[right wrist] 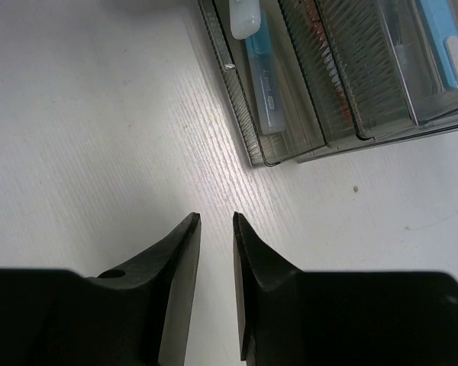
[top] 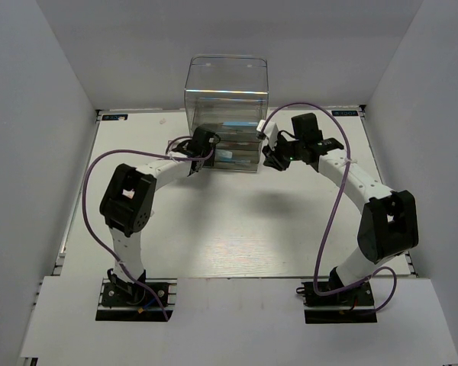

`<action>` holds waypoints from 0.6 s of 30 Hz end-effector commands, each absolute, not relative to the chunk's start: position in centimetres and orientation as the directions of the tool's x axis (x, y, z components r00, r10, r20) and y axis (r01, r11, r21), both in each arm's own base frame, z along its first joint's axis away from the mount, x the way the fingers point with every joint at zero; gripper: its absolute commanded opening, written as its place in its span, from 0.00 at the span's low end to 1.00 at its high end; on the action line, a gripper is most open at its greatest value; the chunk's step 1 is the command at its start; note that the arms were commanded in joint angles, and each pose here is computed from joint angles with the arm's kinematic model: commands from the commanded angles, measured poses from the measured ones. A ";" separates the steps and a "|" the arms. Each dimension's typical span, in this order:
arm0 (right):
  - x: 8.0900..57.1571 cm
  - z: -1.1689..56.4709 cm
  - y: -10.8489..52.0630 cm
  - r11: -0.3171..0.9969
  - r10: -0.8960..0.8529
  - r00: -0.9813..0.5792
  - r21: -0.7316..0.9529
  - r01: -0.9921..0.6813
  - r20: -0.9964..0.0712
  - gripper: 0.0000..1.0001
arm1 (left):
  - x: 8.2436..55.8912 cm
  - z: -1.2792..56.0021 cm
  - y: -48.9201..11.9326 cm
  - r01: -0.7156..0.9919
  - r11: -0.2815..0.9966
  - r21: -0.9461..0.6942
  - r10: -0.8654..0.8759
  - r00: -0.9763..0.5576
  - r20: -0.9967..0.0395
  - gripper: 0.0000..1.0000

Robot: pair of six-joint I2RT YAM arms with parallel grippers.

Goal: Sort the stationery into containers
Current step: Place the pen in the drawer.

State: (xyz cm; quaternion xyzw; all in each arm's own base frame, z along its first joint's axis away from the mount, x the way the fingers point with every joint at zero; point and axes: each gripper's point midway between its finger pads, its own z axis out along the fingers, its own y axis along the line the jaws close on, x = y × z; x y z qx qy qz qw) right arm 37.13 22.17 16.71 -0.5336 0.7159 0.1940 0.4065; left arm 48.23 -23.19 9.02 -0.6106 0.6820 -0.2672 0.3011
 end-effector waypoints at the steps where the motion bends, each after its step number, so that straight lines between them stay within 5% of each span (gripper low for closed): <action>1: 37.0 18.0 22.3 0.354 -0.574 -0.078 -0.160 -0.922 -0.815 0.30 | 48.6 10.4 -23.4 -0.664 0.091 -0.743 -0.996 -0.061 -0.067 0.49; 6: 36.9 18.0 22.5 0.347 -0.575 -0.076 -0.158 -0.925 -0.815 0.33 | 48.9 10.8 -23.8 -0.651 0.084 -0.754 -0.996 -0.068 -0.052 0.61; 11: 36.0 17.9 22.6 0.298 -0.578 -0.053 -0.150 -0.943 -0.814 0.39 | 49.0 12.4 -24.5 -0.613 0.069 -0.787 -0.995 -0.095 -0.014 0.62; 14: 35.5 17.8 22.9 0.267 -0.572 -0.038 -0.143 -0.953 -0.819 0.52 | 48.5 13.9 -25.4 -0.574 0.099 -0.813 -0.988 -0.152 -0.013 0.62; 18: 35.6 17.9 23.2 0.254 -0.560 -0.022 -0.146 -0.956 -0.828 0.90 | 47.2 16.2 -26.0 -0.514 0.192 -0.836 -0.967 -0.244 -0.072 0.62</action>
